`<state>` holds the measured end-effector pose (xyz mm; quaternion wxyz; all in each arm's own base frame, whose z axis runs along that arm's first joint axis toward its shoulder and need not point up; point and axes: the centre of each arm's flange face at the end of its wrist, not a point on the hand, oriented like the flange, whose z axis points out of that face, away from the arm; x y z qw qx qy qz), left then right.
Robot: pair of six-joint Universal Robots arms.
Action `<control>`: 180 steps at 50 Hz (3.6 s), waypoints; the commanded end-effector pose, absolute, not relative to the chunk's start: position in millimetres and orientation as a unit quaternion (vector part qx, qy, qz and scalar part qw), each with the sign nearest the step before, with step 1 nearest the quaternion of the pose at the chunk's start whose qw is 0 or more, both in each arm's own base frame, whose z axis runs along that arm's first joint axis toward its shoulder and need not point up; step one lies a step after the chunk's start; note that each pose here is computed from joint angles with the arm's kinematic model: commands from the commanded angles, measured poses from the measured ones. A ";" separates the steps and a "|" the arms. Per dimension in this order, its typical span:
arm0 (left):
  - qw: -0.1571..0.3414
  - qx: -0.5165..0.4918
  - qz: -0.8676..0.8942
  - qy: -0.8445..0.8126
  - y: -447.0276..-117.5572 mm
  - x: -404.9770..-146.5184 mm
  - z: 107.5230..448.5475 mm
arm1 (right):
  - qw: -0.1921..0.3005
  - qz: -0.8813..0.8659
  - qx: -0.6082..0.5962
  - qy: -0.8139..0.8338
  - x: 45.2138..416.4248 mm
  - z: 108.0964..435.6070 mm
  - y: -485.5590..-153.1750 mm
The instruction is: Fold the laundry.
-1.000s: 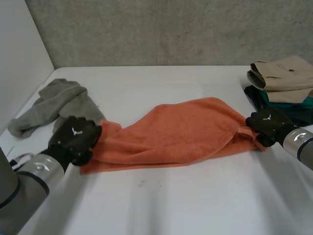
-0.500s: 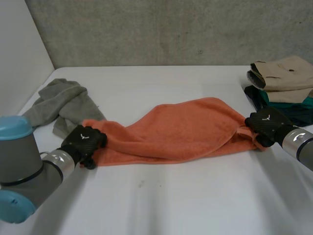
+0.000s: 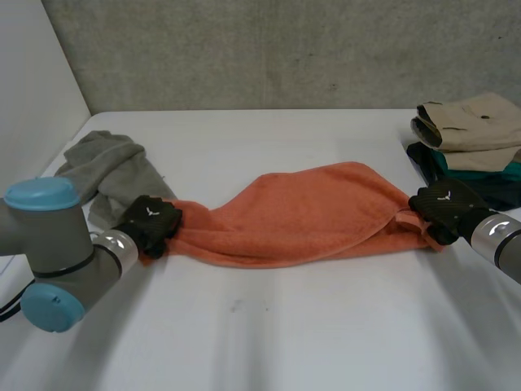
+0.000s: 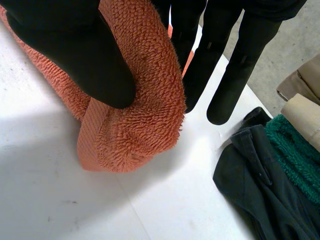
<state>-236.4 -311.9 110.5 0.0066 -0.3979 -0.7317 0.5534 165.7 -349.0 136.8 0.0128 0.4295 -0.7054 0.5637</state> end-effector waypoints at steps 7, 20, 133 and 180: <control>-0.008 -0.379 0.620 -0.687 -312.4 -241.9 175.1 | 0.030 0.586 0.425 -0.690 164.5 170.3 -348.3; 0.007 -0.304 0.686 -0.661 -254.6 -215.6 300.9 | 0.058 0.592 0.369 -0.714 148.2 319.9 -309.6; 0.005 -0.306 0.683 -0.663 -290.3 -238.8 196.1 | -0.027 0.503 0.199 -0.841 176.9 128.1 -362.3; -0.043 -0.327 0.600 -0.729 -347.2 -223.9 215.2 | 0.152 0.530 0.392 -0.737 179.9 218.4 -365.8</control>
